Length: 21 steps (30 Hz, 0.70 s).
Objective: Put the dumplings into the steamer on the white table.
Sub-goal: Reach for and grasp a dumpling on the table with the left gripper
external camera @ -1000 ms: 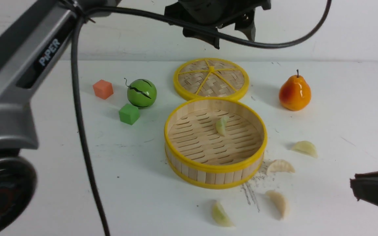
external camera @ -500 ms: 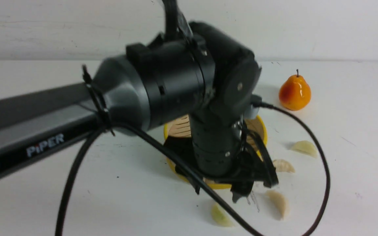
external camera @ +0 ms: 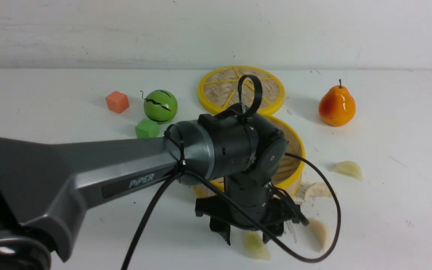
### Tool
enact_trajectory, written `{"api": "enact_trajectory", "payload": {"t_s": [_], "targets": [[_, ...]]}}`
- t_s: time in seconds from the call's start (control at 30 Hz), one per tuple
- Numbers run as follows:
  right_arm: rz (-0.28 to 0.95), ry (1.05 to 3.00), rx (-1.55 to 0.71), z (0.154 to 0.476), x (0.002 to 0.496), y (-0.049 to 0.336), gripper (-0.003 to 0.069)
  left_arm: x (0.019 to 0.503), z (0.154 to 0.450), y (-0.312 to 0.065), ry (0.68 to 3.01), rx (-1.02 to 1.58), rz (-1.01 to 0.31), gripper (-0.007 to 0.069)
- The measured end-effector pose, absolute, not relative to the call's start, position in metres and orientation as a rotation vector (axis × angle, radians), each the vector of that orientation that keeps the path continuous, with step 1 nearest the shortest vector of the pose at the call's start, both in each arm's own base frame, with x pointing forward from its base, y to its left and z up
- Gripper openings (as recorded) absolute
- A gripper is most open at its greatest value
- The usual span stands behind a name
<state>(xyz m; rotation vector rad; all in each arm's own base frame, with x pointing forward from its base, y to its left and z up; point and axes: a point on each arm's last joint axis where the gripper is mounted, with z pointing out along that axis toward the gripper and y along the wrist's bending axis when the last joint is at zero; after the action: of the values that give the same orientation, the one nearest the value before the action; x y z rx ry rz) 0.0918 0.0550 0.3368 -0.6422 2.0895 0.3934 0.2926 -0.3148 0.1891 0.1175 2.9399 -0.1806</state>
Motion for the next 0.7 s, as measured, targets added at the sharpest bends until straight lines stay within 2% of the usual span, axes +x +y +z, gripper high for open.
{"api": "enact_trajectory", "payload": {"t_s": [0.1,0.2,0.27,0.43,0.5,0.6,0.63,0.67,0.7], "targets": [[0.390,2.086,-0.641,0.337,0.092,0.055,0.0080,0.293,0.179,-0.318,2.956,0.105,-0.198,0.0496],[0.384,2.085,-0.642,0.337,0.092,0.054,0.0084,0.294,0.168,-0.321,2.973,0.128,-0.195,0.0462],[0.382,2.085,-0.643,0.337,0.092,0.054,0.0086,0.293,0.168,-0.321,2.973,0.153,-0.197,0.0410],[0.380,2.081,-0.641,0.337,0.092,0.054,0.0091,0.291,0.169,-0.319,2.992,0.243,-0.158,0.0189],[0.376,2.081,-0.642,0.337,0.092,0.054,0.0094,0.290,0.173,-0.318,3.005,0.282,-0.139,0.0192],[0.374,2.081,-0.642,0.337,0.093,0.054,0.0094,0.290,0.193,-0.318,2.992,0.362,-0.130,0.0195],[0.371,2.078,-0.641,0.337,0.093,0.054,0.0095,0.292,0.215,-0.318,2.949,0.403,-0.152,0.0195],[0.371,2.077,-0.641,0.338,0.093,0.054,0.0095,0.293,0.222,-0.318,2.932,0.415,-0.160,0.0195],[0.370,2.074,-0.639,0.338,0.093,0.054,0.0096,0.298,0.247,-0.316,2.872,0.430,-0.191,0.0195]]}}
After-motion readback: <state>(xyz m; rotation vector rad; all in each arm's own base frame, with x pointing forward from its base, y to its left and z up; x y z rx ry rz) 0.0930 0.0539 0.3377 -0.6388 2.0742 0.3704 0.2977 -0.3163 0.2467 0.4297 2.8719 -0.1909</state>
